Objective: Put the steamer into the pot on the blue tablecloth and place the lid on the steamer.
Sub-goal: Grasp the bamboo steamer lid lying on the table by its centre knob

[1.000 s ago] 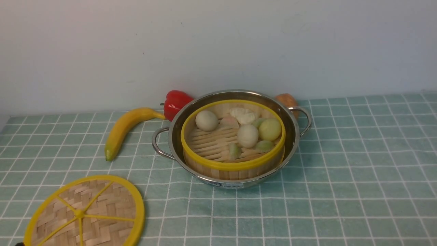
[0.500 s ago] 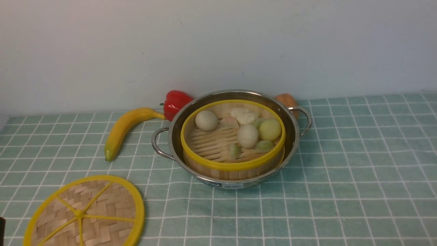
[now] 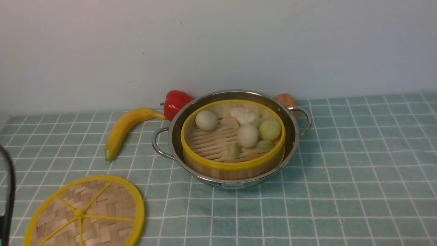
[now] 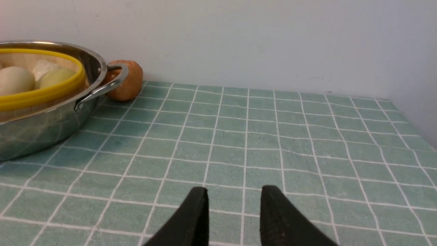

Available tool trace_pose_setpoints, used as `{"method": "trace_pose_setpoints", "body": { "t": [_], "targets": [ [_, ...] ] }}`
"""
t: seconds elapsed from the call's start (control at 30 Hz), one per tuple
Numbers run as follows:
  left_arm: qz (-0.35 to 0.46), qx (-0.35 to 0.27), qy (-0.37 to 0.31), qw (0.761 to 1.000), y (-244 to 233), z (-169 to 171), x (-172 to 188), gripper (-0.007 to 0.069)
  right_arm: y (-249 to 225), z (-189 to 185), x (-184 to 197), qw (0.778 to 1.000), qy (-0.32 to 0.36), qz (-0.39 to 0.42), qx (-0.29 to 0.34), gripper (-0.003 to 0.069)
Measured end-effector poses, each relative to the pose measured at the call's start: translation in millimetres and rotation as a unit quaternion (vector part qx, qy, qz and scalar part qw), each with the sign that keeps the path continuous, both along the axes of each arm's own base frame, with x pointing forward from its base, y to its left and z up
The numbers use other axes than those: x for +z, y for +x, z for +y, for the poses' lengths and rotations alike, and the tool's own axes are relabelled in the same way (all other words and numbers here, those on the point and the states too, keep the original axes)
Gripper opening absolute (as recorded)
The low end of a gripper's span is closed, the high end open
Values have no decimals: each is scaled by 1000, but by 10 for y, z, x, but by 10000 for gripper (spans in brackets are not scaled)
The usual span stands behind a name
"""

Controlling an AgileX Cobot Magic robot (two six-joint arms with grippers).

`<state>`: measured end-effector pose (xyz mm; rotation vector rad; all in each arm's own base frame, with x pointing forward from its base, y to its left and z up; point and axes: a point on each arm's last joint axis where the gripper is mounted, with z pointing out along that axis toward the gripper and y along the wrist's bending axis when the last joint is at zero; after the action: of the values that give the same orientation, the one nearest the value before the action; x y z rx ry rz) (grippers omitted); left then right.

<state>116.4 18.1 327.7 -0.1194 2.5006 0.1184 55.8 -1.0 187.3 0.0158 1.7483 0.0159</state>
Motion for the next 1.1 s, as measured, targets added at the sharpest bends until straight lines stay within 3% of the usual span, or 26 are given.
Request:
{"method": "trace_pose_setpoints", "body": {
  "t": [0.13, 0.33, 0.57, 0.77, 1.1],
  "targets": [
    [127, 6, 9, 992, 470, 104, -92, 243, 0, 0, 0, 1000, 0, 0, 0, 240],
    [225, -33, -22, 973, 1295, 147, -485, 243, 0, 0, 0, 1000, 0, 0, 0, 240],
    [295, -69, -75, 950, 1653, 98, -1008, 262, 0, 0, 0, 1000, 0, 0, 0, 240],
    [326, -67, -83, 939, 1769, 110, -1286, 263, 0, 0, 0, 1000, 12, 0, -2, 240],
    [306, -65, -84, 946, 1907, 120, -1469, 263, 0, 0, 0, 1000, 13, 0, -2, 240]
  ]
}}
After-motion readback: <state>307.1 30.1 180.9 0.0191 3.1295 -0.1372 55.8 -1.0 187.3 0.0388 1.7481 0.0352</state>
